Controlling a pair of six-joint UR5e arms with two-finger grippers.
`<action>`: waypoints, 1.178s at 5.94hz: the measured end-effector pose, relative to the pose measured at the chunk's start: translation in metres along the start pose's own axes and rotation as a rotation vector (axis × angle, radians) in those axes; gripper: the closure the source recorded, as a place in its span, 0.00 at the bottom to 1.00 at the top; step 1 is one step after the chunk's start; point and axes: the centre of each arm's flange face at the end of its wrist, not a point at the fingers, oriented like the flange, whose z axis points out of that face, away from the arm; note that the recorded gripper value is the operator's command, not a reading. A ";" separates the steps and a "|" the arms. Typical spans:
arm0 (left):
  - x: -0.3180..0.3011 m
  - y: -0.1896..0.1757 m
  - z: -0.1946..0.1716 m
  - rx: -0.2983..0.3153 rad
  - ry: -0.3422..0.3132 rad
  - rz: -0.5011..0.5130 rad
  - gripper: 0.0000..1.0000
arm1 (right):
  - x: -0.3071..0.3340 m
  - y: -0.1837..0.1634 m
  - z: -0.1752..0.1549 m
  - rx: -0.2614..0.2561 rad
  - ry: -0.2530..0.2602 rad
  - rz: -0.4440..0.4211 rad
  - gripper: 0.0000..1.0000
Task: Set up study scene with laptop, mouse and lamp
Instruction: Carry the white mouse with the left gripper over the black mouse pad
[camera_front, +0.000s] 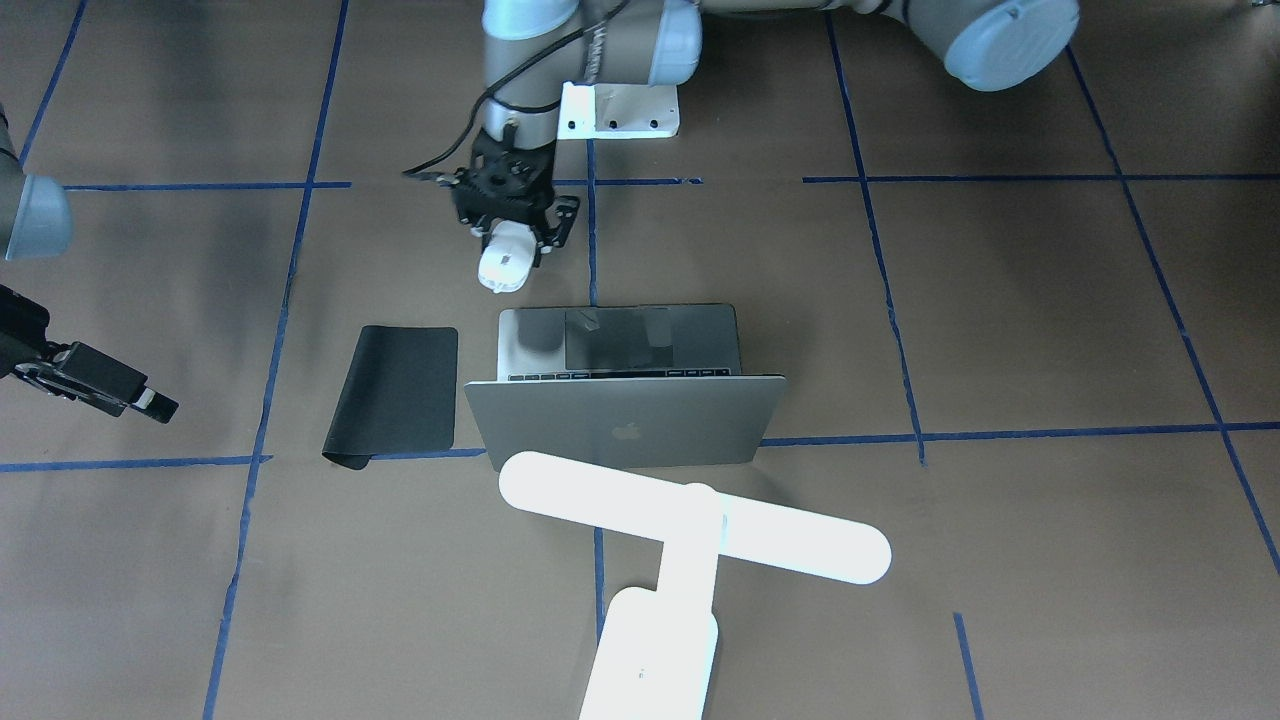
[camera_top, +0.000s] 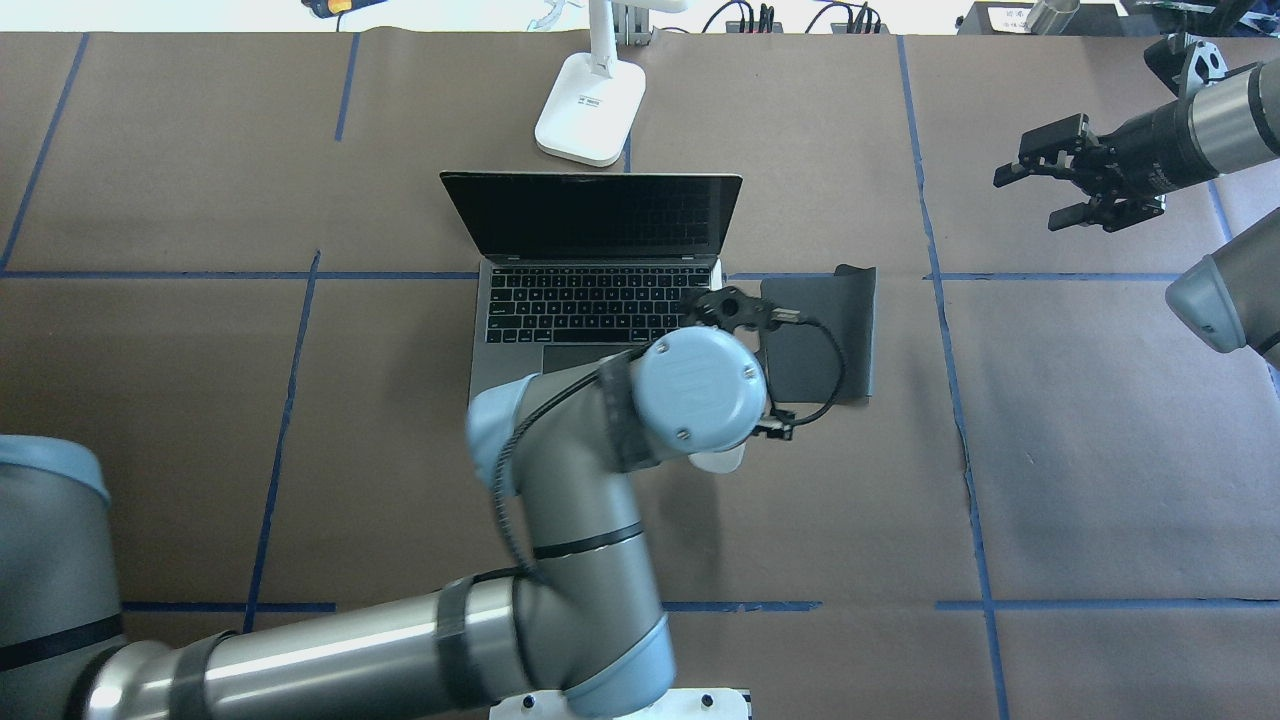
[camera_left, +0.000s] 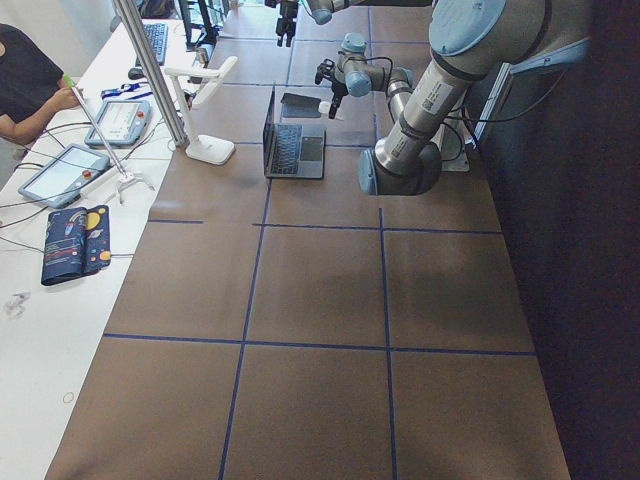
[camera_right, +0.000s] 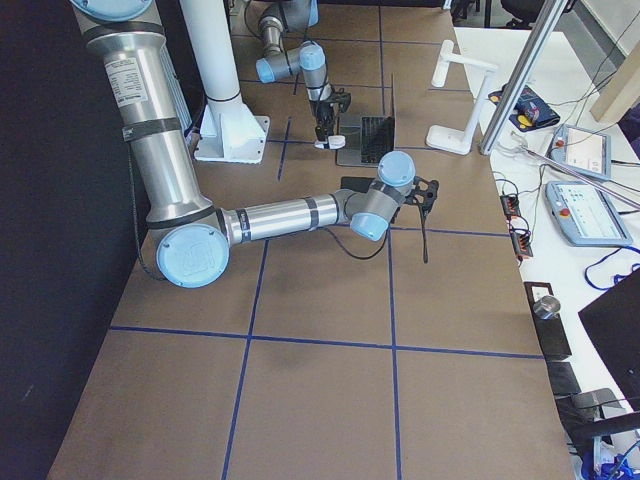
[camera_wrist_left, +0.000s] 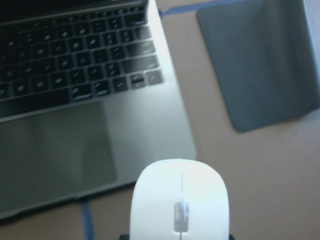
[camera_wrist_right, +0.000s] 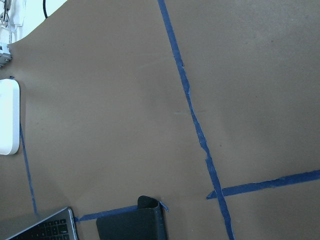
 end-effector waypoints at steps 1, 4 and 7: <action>0.025 -0.025 0.019 0.010 0.002 -0.017 0.75 | 0.001 0.000 0.001 0.000 0.002 0.001 0.00; 0.078 -0.079 0.058 0.029 -0.003 -0.072 0.70 | 0.002 0.001 0.003 0.002 0.005 0.002 0.00; 0.092 -0.095 0.080 0.050 -0.008 -0.077 0.54 | 0.002 0.003 0.008 0.000 0.010 0.002 0.00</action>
